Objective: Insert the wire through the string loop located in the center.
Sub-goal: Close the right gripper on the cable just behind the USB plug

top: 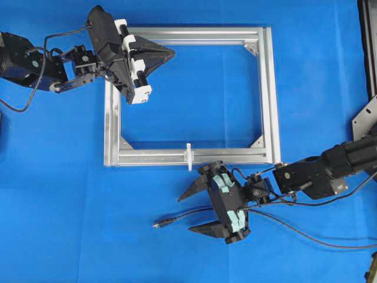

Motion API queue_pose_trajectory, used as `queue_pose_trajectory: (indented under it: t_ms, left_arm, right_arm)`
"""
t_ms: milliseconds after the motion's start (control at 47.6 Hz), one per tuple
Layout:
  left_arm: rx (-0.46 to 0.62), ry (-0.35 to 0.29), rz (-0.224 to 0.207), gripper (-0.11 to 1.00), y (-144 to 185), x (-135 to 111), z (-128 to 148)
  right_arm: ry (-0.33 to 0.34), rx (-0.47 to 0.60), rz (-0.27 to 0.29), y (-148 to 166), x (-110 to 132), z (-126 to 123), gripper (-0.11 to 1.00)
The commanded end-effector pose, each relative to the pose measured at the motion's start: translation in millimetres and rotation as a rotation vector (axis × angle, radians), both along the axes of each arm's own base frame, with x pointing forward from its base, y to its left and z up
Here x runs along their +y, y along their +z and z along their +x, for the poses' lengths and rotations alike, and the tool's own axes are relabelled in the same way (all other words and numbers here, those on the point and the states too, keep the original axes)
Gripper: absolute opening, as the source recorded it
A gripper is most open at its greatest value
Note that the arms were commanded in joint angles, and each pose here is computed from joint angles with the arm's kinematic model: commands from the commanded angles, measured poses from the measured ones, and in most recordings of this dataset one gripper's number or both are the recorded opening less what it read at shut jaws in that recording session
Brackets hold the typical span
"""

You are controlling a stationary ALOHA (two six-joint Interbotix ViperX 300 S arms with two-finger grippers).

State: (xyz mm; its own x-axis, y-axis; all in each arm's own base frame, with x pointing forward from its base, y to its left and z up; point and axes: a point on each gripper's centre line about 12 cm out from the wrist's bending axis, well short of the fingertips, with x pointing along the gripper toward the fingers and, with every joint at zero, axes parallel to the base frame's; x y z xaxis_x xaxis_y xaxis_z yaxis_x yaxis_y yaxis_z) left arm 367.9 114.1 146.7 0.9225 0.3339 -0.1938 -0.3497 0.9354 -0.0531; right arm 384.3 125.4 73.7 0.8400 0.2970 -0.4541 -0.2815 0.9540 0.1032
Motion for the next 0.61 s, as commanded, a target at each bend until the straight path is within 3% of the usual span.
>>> queue_pose_trajectory:
  t_ms: [0,168,273,588]
  left_arm:
    - [-0.038,-0.002,0.013,0.00,13.4,0.2,1.4]
    - [-0.036,-0.002,0.013,0.00,13.3,0.2,1.4]
    - [-0.036,-0.002,0.013,0.00,13.3,0.2,1.4]
    - [-0.039,-0.002,0.014,0.00,13.9,0.3,1.8]
  right_arm:
    - [-0.001,-0.014,0.006,8.3,1.8,4.0,0.62]
    - [-0.002,0.010,-0.004,6.0,1.3,3.5,0.17]
    - [-0.001,0.008,-0.004,5.9,1.4,3.2,0.00]
    - [-0.001,0.006,-0.003,6.5,1.5,3.7,-0.02]
